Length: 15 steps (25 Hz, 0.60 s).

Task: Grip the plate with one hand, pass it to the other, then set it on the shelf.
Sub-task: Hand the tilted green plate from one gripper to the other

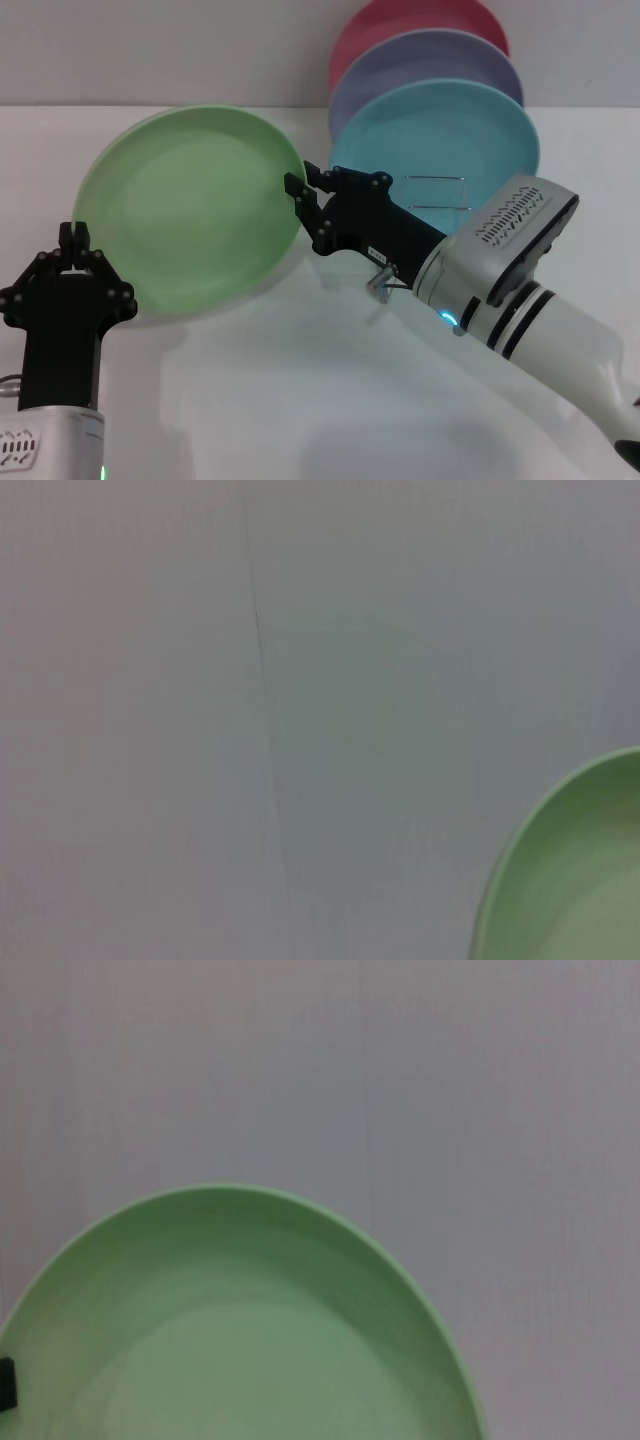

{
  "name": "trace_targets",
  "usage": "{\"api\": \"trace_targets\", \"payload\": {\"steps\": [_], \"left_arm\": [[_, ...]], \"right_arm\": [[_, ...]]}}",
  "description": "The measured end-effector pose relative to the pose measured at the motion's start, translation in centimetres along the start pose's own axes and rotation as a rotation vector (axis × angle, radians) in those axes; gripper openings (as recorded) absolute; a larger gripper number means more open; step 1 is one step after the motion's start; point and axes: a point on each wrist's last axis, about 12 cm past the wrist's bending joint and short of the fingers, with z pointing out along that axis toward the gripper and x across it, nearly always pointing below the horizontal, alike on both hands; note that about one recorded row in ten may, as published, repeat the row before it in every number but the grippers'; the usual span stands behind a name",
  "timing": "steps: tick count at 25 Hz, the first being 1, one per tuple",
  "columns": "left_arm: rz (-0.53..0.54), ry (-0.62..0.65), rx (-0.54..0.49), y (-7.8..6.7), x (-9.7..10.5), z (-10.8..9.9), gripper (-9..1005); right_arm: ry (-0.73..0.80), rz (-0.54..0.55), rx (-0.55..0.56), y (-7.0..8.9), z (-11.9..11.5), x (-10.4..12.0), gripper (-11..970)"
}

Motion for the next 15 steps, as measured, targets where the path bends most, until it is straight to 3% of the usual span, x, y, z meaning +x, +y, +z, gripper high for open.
{"api": "trace_targets", "payload": {"steps": [15], "left_arm": [[0.004,0.0,0.003,0.02,0.07,-0.04,65]], "right_arm": [[0.016,0.001,0.008,-0.16,0.23,0.04,129]]}}
